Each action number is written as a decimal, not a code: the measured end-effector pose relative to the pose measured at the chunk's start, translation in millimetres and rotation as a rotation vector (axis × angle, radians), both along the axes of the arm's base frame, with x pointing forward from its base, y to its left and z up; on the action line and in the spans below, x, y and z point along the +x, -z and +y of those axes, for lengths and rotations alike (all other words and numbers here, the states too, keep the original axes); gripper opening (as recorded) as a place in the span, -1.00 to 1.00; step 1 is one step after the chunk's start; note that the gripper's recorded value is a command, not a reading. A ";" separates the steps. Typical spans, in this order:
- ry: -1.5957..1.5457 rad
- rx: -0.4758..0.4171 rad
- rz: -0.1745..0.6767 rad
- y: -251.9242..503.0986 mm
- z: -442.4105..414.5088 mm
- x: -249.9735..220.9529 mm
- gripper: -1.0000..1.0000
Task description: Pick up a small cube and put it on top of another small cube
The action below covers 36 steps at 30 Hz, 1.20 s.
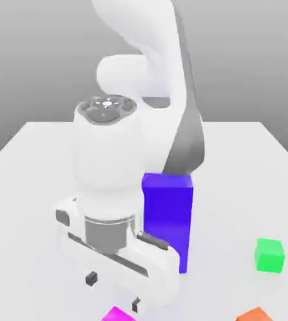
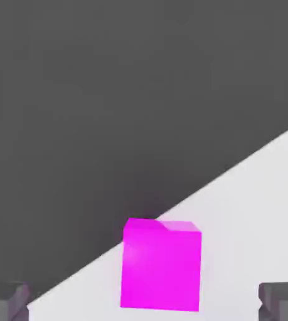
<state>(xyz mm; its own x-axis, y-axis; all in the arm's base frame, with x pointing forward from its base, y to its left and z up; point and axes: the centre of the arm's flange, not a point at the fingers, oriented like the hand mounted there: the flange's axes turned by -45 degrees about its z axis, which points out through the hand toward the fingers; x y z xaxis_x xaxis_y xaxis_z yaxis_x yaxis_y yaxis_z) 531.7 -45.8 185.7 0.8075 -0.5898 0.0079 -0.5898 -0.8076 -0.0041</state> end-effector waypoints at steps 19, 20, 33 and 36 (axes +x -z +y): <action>-0.070 0.029 0.006 -20.3 82.5 -17.5 -1.00; -0.095 0.035 0.007 -25.0 106.9 -25.0 -1.00; -0.386 0.002 0.005 -38.3 322.1 -177.7 -1.00; -0.385 0.001 0.006 -5.8 322.3 -179.3 -1.00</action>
<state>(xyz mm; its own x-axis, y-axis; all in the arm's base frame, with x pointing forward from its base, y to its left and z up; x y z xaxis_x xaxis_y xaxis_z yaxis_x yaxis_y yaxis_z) 352.4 276.5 191.6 0.9700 -0.2429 0.0022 -0.2429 -0.9700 -0.0025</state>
